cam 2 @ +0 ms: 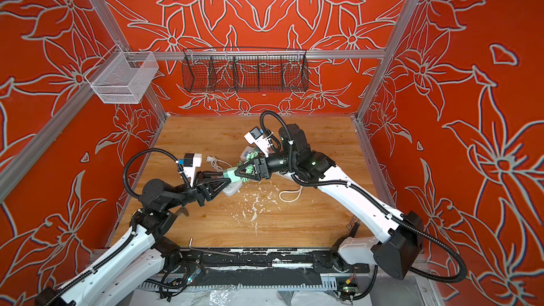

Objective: Insert the plug
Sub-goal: 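Carry the mint charger over the power strip with the right gripper, then press the mint charger down into a free power strip socket with the right gripper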

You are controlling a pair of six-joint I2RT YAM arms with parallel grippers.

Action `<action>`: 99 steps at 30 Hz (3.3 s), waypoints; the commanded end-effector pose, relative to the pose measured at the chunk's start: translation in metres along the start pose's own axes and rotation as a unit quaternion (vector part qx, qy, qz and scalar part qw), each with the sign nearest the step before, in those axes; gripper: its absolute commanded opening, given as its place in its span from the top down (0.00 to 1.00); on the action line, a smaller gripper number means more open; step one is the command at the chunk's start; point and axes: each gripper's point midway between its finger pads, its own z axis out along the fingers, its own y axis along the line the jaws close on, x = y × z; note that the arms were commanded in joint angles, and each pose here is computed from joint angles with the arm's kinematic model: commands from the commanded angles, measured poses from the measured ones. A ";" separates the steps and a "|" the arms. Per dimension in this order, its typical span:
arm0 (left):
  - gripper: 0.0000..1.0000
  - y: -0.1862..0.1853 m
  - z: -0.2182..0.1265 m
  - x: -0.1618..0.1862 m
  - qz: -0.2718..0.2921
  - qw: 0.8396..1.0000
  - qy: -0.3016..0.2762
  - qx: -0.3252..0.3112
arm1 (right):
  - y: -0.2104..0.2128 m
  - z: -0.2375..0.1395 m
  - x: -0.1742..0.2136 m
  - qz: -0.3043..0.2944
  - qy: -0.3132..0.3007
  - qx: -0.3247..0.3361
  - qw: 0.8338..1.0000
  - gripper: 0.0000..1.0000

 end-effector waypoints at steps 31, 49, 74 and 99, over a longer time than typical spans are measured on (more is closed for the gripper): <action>0.03 0.034 -0.017 -0.002 -0.004 0.985 0.052 -0.164 | -0.041 -0.029 0.013 -0.092 0.178 0.192 0.961 0.94; 0.03 0.035 -0.064 -0.001 0.113 0.931 0.185 -0.293 | -0.199 -0.128 0.004 -0.141 0.380 0.432 0.806 0.97; 0.03 0.044 -0.056 0.010 0.104 0.938 0.180 -0.277 | -0.285 -0.134 0.067 -0.117 0.546 0.411 0.721 0.98; 0.03 0.039 -0.054 0.014 0.116 0.943 0.177 -0.257 | -0.320 -0.131 0.076 -0.106 0.541 0.418 0.722 1.00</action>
